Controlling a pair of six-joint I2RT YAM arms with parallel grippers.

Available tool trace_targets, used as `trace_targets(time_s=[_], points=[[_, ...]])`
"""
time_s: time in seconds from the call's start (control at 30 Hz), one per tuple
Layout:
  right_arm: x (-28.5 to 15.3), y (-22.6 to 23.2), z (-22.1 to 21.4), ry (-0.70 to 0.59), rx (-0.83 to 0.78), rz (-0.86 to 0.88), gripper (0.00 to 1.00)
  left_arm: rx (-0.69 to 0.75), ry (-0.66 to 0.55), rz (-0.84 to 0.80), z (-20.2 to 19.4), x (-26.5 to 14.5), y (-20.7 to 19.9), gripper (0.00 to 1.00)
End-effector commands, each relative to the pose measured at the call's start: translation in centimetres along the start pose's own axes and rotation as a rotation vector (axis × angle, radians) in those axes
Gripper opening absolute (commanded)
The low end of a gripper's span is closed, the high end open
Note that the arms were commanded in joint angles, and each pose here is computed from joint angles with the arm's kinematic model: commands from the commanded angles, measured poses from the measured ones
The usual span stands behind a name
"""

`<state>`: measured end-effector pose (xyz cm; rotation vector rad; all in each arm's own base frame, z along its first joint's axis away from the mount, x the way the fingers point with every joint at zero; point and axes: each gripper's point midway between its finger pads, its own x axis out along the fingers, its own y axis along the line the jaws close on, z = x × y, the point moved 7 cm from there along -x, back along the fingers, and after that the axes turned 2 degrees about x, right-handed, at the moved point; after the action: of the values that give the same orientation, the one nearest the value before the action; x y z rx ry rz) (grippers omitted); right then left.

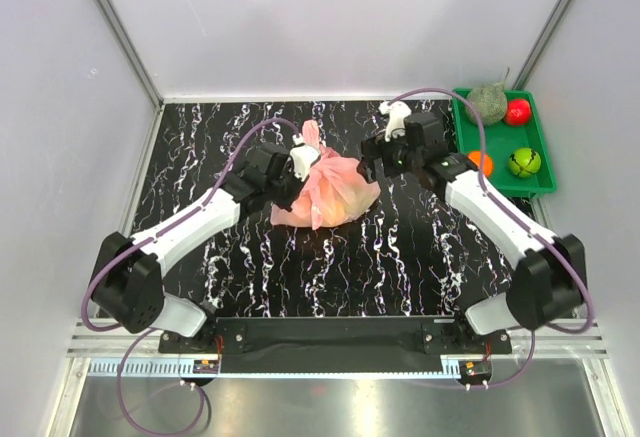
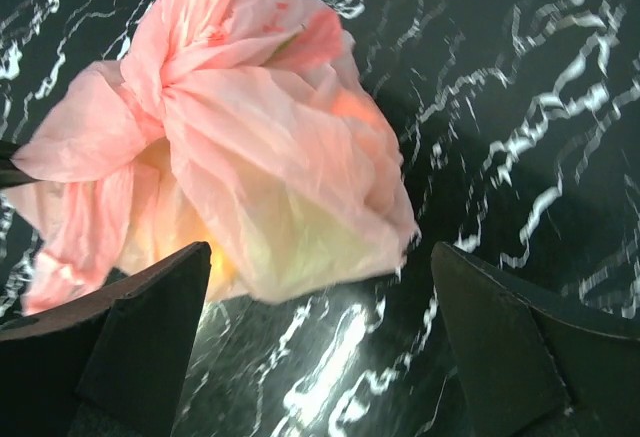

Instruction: Untie the knot of the plastic bag and take out the fruit

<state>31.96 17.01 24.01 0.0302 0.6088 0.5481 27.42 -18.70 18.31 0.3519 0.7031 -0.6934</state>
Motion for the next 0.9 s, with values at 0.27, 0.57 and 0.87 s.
trace_targets(time_s=[0.27,0.57,0.87], points=[[6.4,2.9,3.3,-0.124,-0.282,0.207,1.0,-0.04,-0.126,0.017,2.8,-0.9,1.5,0.0],[10.8,5.0,1.2,-0.026,-0.3,0.286,0.99,-0.055,-0.13,0.033,2.8,-0.9,2.6,0.0],[11.8,4.0,-1.1,0.086,-0.252,0.2,0.0,-0.091,-0.131,0.111,2.5,-1.3,4.0,0.0]])
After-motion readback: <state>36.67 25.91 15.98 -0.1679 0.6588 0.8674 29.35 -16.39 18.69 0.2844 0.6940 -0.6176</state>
